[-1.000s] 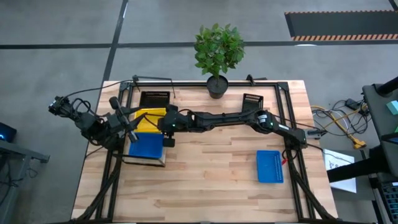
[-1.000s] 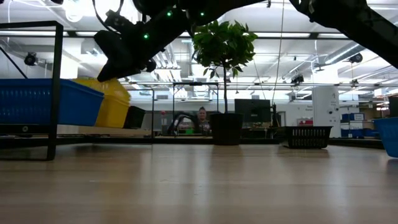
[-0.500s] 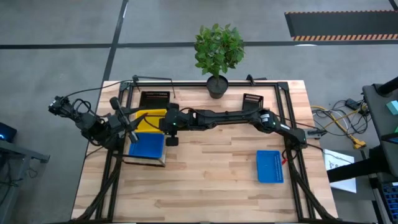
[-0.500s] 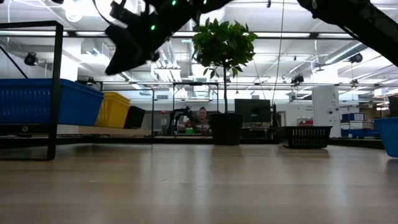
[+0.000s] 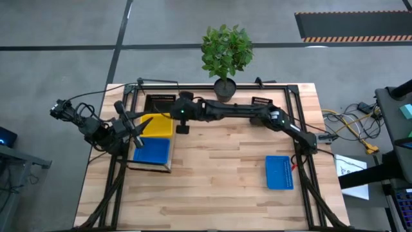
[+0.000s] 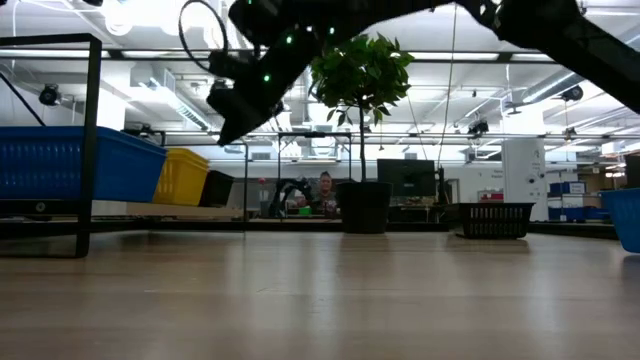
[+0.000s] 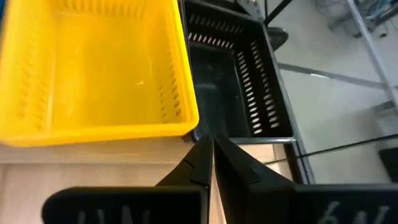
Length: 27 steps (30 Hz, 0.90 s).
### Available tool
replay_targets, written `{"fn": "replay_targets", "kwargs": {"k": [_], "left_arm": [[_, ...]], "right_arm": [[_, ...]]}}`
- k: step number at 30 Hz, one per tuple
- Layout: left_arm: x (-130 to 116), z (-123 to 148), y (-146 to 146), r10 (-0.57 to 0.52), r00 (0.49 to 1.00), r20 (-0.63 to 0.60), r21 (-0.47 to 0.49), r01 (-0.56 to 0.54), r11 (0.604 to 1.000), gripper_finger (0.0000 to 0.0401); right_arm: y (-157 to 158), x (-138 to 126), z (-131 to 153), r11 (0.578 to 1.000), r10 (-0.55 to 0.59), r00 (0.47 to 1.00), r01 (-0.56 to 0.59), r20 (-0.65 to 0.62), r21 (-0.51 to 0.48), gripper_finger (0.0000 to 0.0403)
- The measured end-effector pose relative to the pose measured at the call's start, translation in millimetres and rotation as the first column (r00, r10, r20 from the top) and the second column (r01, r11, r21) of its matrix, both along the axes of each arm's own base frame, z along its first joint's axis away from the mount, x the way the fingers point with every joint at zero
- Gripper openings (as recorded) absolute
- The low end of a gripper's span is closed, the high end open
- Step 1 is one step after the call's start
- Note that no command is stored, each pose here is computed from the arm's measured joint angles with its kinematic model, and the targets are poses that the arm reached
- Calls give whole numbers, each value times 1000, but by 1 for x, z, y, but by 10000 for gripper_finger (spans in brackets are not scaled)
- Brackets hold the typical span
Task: Stack baskets on shelf by color
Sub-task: Stack the yellow basket on top of the yellow basket on the shelf
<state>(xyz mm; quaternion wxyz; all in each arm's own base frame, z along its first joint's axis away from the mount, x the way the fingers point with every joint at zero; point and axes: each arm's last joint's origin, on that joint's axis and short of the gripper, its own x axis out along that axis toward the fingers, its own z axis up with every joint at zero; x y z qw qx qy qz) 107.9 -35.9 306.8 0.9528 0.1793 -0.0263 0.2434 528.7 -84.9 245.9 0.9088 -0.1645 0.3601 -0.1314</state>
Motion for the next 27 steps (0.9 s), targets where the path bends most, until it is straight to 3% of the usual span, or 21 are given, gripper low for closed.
{"fn": "replay_targets", "kwargs": {"k": [5,10,27], "left_arm": [[0,0,0,0,1000,1,0,0,1000,97],[0,0,0,0,1000,0,0,0,1000,97],[-1,0,0,1,1000,-1,5,-1,1000,97]], "right_arm": [[-19,9,-13,998,34,997,-38,74,50,9],[-23,11,-24,998,34,997,-38,68,56,9],[-23,12,-24,998,38,996,-42,75,56,9]]}}
